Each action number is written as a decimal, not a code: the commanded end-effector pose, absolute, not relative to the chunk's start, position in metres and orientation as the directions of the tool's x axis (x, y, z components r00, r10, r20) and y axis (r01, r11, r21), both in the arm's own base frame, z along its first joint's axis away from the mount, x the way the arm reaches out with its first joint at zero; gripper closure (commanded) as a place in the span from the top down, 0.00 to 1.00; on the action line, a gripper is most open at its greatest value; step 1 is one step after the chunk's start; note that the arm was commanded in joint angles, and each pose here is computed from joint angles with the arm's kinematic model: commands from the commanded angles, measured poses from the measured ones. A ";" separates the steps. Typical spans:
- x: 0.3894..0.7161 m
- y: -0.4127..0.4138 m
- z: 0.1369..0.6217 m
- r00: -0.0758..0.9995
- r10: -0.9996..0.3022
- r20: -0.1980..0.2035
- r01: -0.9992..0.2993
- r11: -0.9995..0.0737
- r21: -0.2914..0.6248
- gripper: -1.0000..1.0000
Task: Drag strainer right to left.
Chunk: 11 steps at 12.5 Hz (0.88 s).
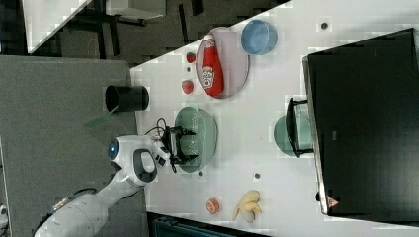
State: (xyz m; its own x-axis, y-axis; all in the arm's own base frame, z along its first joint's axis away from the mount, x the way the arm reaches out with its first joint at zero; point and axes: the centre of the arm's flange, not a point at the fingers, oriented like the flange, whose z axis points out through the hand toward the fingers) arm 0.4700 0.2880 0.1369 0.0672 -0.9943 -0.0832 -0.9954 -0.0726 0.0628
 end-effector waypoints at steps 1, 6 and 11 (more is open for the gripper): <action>0.459 0.334 0.145 0.006 -0.995 -0.099 -0.998 -0.012 0.062 1.00; 0.458 0.369 0.145 0.025 -0.993 -0.114 -0.998 -0.032 0.054 1.00; 0.462 0.397 0.149 0.007 -0.989 -0.150 -0.999 -0.015 0.051 1.00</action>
State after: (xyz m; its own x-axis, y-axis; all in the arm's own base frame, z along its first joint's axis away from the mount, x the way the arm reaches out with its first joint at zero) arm 0.4653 0.3878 0.1323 0.0445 -0.9898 -0.1352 -0.9974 -0.0518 0.0509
